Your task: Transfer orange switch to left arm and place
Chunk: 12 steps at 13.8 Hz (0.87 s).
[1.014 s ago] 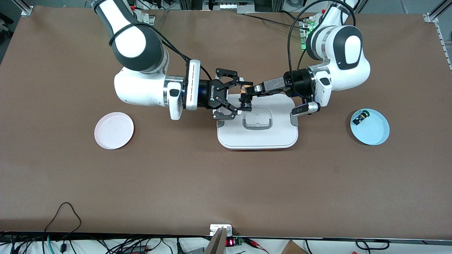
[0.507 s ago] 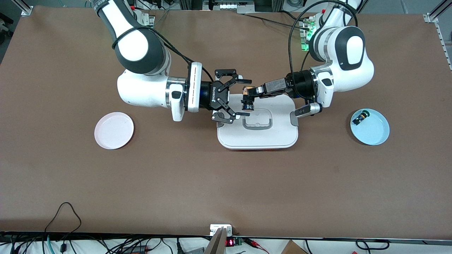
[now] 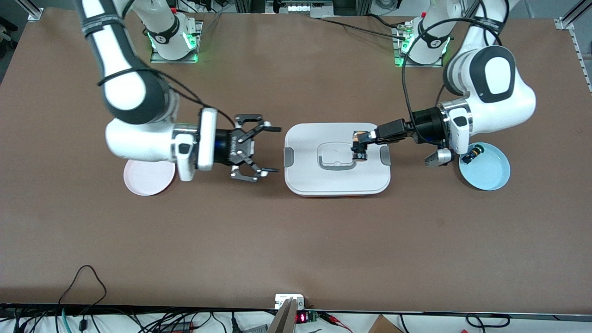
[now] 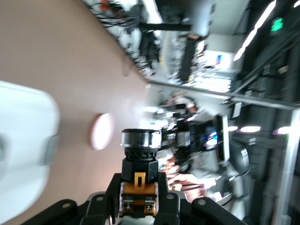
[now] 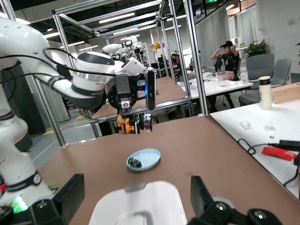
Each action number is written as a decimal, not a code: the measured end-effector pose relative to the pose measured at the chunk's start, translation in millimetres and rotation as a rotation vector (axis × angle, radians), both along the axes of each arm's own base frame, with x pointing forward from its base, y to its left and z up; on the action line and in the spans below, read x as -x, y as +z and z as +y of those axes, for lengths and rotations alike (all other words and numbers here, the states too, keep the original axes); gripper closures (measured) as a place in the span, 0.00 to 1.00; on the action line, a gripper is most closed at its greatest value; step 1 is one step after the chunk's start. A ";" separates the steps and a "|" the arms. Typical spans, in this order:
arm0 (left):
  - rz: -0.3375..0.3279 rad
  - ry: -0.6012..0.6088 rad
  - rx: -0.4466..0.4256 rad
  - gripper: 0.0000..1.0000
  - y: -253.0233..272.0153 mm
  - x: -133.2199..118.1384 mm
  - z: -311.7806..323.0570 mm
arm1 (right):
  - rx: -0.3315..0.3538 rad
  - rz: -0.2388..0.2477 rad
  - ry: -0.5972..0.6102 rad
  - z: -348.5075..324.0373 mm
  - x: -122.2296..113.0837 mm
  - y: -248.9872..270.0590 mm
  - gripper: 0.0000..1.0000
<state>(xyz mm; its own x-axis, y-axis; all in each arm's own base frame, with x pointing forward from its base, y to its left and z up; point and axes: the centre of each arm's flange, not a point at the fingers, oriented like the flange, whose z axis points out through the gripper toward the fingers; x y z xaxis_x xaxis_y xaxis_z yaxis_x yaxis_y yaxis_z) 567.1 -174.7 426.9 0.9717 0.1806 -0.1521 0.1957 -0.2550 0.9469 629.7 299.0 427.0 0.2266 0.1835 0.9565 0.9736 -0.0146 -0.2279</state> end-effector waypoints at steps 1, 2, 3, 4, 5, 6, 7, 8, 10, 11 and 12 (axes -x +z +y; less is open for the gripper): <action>-0.002 -0.038 -0.078 0.66 -9.9 1.2 14.9 | 0.012 0.015 0.019 -26.8 -2.4 -6.4 0.00; 0.002 -0.085 -0.176 0.66 -21.9 3.1 34.4 | 0.026 0.035 0.032 -56.6 -4.5 -14.7 0.00; 0.015 -0.132 -0.283 0.66 -34.9 4.5 58.9 | 0.044 0.052 0.036 -85.2 -6.7 -22.9 0.00; 0.025 -0.174 -0.395 0.66 -48.2 5.0 87.7 | 0.070 0.067 0.034 -113.4 -9.0 -30.0 0.00; 0.036 -0.215 -0.509 0.66 -60.8 6.0 118.2 | 0.099 0.089 0.027 -139.3 -10.5 -33.7 0.00; 0.051 -0.254 -0.619 0.66 -71.9 7.9 148.6 | 0.123 0.132 0.012 -162.6 -11.6 -32.4 0.00; 0.065 -0.287 -0.709 0.66 -80.1 10.3 174.6 | 0.140 0.193 -0.014 -182.8 -12.3 -27.0 0.00; 0.083 -0.315 -0.787 0.66 -88.0 13.0 198.3 | 0.151 0.269 -0.046 -200.0 -12.1 -19.8 0.00; 0.123 -0.350 -0.907 0.66 -108.7 16.9 240.6 | 0.187 0.440 -0.091 -223.0 -7.8 -11.3 0.00; 0.127 -0.363 -0.984 0.66 -120.4 16.7 262.1 | 0.217 0.531 -0.118 -228.1 -5.9 -7.8 0.00; 0.130 -0.379 -1.057 0.66 -132.2 16.3 283.0 | 0.242 0.638 -0.150 -228.8 -3.9 -3.1 0.00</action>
<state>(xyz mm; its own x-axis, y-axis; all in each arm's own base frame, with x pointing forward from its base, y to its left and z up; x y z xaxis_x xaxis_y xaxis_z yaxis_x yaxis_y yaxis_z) 550.8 108.2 294.7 0.9790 -0.0244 -0.2023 0.0168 -0.9798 0.1995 633.6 70.2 423.9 0.7698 0.2979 0.5645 0.6345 -0.2608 -0.7276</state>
